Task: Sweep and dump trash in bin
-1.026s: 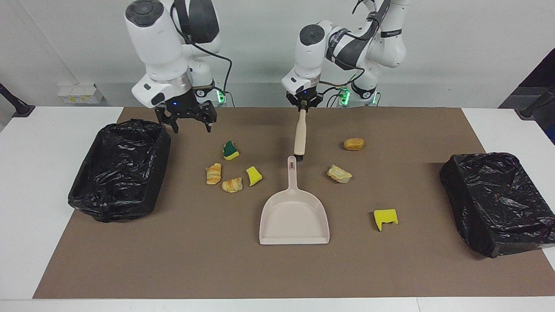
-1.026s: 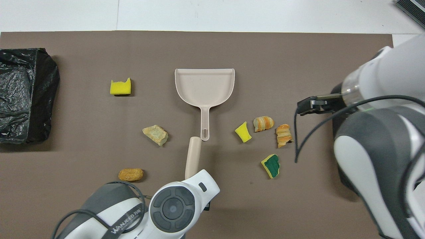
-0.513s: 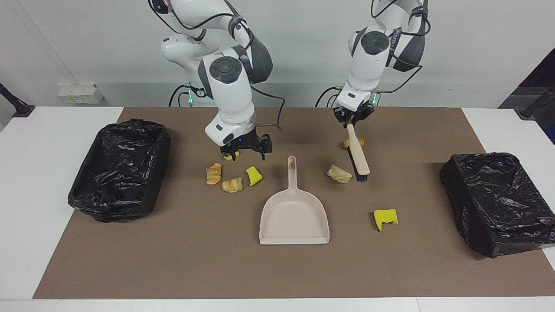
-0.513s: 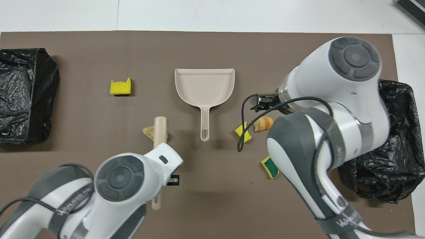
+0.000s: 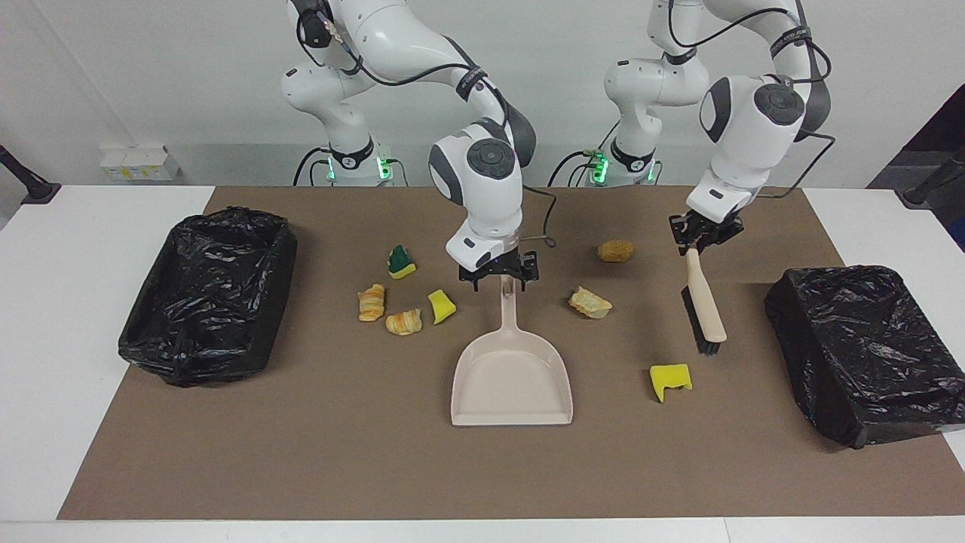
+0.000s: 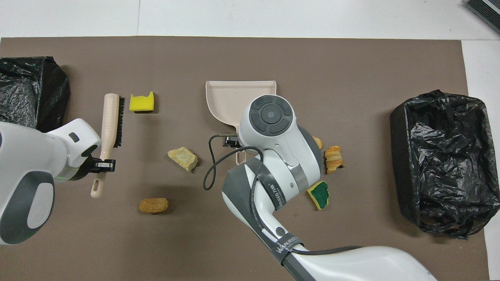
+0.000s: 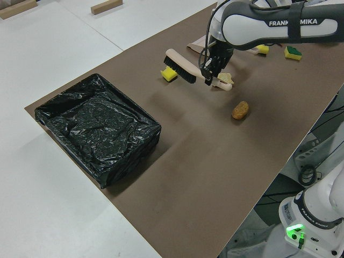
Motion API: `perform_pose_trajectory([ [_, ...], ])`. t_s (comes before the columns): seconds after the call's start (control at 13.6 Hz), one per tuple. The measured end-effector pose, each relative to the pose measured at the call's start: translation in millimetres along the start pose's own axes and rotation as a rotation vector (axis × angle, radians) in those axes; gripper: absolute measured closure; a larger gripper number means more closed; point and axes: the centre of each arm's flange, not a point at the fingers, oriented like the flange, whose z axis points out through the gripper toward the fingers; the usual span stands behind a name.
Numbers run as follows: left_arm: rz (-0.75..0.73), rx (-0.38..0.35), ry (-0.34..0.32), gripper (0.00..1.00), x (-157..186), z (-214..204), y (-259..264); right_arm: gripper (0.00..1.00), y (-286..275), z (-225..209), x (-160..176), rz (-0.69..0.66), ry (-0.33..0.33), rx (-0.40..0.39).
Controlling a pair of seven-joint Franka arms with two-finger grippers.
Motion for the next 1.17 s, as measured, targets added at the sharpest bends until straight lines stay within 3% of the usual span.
perform_pose_trajectory([
  [0.22,0.018,0.001,0.020,0.73,12.0,21.9,-29.7,0.00,-3.2,19.4,3.1,-0.011,0.010,0.002],
  [0.44,0.019,0.002,0.025,0.73,21.3,42.9,-41.9,0.07,-1.5,28.7,6.9,-0.053,0.022,0.005],
  [0.51,0.025,0.002,0.021,0.73,22.3,46.4,-42.9,0.15,-1.3,30.2,6.8,-0.058,0.023,0.005],
  [0.81,0.023,0.002,0.026,0.73,24.3,45.2,-45.8,0.66,0.1,30.2,8.0,-0.057,0.023,0.005],
  [0.95,0.020,0.004,0.037,0.73,26.9,42.3,-47.1,0.68,1.7,28.1,10.2,-0.079,0.025,0.004],
  [1.17,0.007,0.005,0.047,0.73,44.1,40.9,-55.9,0.68,11.4,7.8,16.0,-0.312,0.026,0.000],
])
